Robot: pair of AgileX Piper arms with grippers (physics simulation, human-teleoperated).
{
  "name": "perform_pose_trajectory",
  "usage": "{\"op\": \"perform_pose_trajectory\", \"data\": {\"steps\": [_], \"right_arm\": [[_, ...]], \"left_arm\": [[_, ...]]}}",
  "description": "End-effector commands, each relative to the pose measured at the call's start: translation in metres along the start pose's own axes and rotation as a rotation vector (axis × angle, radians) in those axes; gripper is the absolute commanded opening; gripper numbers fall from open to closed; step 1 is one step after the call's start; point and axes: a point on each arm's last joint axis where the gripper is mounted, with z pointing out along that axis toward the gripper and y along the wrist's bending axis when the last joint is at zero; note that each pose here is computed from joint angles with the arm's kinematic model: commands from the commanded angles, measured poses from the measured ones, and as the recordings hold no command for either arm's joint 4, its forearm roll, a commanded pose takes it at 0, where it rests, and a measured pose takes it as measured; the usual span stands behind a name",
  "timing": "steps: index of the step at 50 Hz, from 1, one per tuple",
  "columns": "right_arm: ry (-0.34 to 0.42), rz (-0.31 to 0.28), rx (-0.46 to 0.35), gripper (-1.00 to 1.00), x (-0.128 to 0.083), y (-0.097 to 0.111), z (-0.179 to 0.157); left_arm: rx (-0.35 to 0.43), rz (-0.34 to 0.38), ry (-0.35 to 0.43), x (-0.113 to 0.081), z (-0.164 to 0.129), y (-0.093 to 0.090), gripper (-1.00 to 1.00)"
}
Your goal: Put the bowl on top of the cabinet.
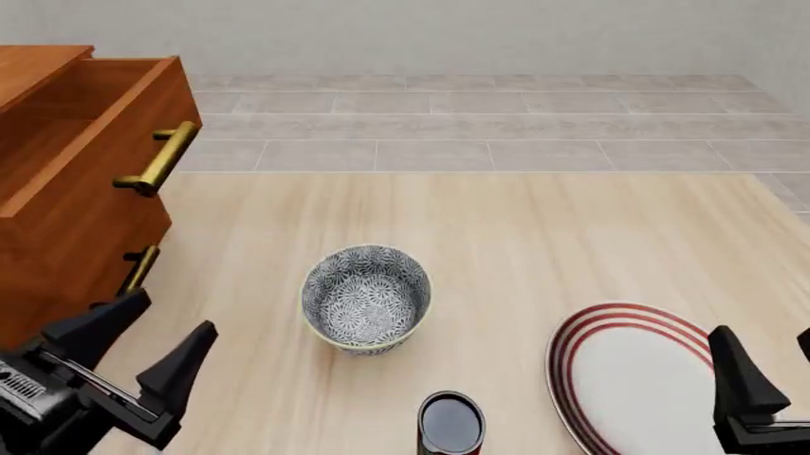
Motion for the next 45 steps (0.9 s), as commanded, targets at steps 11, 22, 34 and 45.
{"op": "perform_pose_trajectory", "data": {"steps": [11,22,34,45], "right_arm": [[0.005,0.004,0.001,1.0,0.0,0.0,0.001],[0.009,0.007,-0.003,1.0,0.0,0.0,0.002],[0.011,0.002,-0.006,1.0,0.0,0.0,0.002],[0.011,0.001,-0.006,1.0,0.0,0.0,0.002]], "left_arm": [[0.104,-0.009,0.01,-0.01,0.029,-0.013,1.0],[0.131,-0.002,0.047,-0.011,0.045,-0.018,1.0],[0.173,-0.009,0.135,-0.033,0.071,-0.026,1.0],[0.187,0.006,0.188,-0.037,0.085,-0.03,1.0]]}}
